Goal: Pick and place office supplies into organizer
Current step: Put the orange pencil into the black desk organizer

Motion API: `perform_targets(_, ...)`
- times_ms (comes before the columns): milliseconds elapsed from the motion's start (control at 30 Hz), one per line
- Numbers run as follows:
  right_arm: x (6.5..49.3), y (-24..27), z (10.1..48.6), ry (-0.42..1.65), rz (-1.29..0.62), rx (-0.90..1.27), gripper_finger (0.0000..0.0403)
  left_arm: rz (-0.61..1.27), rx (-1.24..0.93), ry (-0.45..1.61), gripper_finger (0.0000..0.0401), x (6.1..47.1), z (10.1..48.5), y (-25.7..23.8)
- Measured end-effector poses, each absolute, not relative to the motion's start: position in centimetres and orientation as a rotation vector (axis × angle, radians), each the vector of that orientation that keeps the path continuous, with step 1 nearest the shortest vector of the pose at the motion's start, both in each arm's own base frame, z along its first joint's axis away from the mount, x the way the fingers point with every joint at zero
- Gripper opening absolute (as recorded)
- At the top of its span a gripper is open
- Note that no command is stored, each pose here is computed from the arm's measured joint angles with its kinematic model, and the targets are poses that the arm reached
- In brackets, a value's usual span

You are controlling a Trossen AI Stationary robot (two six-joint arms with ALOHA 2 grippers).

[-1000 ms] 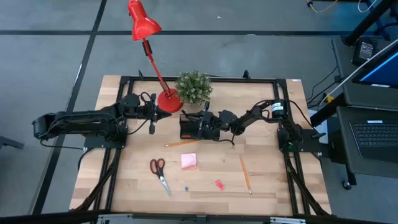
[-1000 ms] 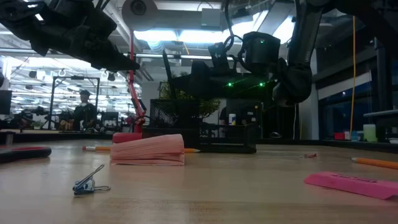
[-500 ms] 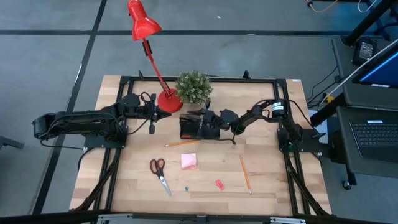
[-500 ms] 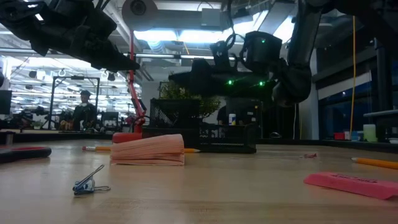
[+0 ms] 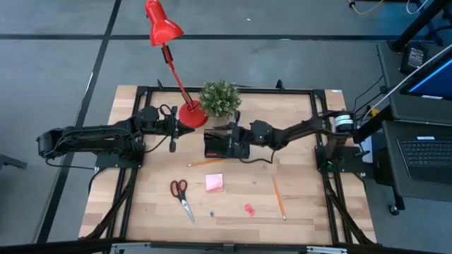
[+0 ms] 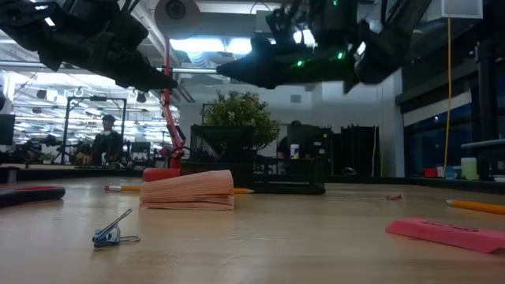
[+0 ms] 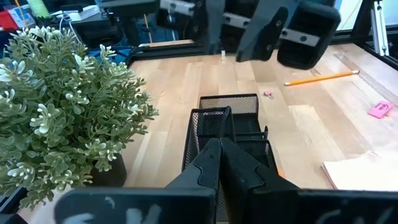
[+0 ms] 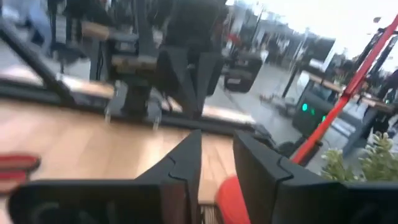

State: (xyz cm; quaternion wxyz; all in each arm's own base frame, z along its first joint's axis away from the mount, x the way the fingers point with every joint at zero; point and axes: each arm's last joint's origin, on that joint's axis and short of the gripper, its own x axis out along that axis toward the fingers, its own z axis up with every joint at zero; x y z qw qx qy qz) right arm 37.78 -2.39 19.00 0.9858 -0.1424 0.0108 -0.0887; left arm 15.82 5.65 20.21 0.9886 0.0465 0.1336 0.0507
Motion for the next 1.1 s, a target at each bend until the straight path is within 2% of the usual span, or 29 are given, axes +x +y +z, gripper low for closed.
perform_targets(233, 35.0, -1.1, 23.4, 0.169, -0.168, -0.302, 0.0008, 0.057, 0.086, 0.296, 0.0002, 16.0, 19.9, 5.0)
perform_targets(467, 32.4, 0.8, 25.3, 0.296, -0.185, -0.248, 0.0004, -0.015, 0.102, 0.316, 0.0002, 16.4, 19.7, 3.2)
perform_targets(600, 31.8, 1.8, 24.0, 0.312, -0.163, -0.187, 0.0003, 0.052, 0.096, 0.335, 0.0001, 16.5, 19.7, 2.3)
perform_targets(733, 31.1, 2.6, 22.3, 0.311, -0.162, -0.148, 0.0002, 0.035, 0.067, 0.356, 0.0002, 16.6, 19.4, 1.3)
perform_targets(1100, 30.4, 4.2, 21.6, 0.298, -0.120, -0.153, 0.0001, 0.085, 0.010, 0.444, 0.0001, 17.7, 20.6, -2.0)
